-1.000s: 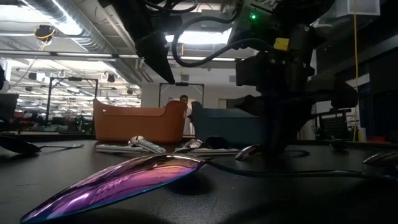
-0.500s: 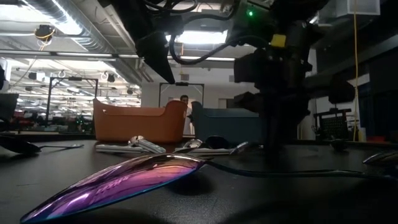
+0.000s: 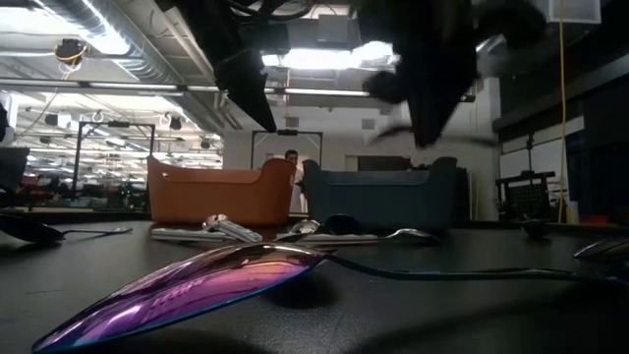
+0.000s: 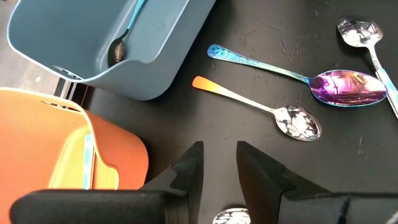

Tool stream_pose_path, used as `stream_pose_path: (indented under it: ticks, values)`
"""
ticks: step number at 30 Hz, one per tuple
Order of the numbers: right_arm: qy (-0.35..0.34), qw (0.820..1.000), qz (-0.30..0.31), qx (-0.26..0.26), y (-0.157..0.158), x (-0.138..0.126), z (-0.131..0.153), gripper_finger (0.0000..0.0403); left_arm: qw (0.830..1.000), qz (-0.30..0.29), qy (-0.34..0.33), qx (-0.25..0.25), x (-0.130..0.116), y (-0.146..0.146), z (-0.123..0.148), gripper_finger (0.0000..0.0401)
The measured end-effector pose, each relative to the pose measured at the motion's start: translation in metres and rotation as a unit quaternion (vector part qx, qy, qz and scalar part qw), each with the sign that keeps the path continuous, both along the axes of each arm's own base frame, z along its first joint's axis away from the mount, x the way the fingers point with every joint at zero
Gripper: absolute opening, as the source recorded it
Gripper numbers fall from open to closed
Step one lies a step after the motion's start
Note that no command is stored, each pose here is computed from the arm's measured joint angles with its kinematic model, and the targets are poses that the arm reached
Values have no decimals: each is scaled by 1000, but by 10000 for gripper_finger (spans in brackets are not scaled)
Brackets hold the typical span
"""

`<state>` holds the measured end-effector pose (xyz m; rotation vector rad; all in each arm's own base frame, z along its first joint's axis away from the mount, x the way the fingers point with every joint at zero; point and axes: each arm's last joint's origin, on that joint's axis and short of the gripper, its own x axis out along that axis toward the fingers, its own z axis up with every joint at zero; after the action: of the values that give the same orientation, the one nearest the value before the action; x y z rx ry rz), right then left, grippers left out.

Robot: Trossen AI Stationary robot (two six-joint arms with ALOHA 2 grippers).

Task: Sort silverware by color (type)
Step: Put the blue spoon into the top blue bin

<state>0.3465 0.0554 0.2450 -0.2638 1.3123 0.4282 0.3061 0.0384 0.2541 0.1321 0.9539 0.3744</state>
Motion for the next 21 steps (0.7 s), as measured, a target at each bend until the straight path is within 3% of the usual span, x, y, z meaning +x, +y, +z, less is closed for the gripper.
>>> stream_pose_path:
  ticks: [10,21]
  values:
    - [-11,1000,-22,-5,-32,0,63,1,1000,0,0,0,0,0,0,90]
    - [-74,992,-100,-17,-102,-39,111,0,1000,0,-9,1,1,0,1,90]
